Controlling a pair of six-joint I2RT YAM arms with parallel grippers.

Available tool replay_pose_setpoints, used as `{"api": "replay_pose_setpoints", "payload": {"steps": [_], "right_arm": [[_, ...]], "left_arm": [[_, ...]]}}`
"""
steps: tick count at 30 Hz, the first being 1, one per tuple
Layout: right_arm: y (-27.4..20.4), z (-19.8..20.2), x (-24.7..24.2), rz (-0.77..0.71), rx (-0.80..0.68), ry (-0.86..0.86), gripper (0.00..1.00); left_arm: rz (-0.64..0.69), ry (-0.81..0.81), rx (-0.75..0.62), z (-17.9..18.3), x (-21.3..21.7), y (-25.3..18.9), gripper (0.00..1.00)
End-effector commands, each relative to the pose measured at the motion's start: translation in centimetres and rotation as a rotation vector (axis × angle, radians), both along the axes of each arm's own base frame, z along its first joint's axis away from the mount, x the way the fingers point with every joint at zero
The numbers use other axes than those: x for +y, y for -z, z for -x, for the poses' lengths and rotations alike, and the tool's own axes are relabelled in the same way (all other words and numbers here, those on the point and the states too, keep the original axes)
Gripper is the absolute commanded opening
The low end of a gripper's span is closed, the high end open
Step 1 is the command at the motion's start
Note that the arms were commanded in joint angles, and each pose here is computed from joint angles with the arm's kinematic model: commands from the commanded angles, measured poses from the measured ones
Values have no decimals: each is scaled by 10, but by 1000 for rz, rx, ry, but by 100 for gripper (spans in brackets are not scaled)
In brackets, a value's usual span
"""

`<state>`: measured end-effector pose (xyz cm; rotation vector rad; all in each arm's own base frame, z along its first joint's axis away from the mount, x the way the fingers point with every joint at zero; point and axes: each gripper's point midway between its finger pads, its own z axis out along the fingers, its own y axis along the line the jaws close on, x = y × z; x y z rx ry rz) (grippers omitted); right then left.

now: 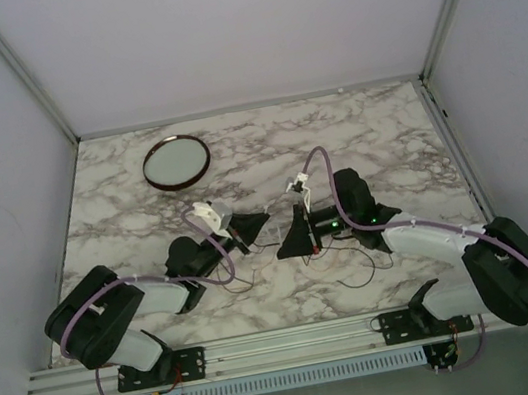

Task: Zip-tie the wires
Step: Tie the cable at the center of the board.

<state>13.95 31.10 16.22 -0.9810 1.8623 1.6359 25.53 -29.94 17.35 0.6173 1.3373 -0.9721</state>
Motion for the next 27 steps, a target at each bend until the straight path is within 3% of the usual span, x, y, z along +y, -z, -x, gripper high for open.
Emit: {"api": "replay_pose_setpoints", "payload": {"steps": [1, 27], "right_arm": [[-10, 8, -4, 6, 72, -89, 0], [-12, 11, -11, 47, 274, -208, 0]], "left_arm": [[36, -18, -165, 2, 2, -30, 0], [-1, 31, -271, 23, -4, -32, 0]]}}
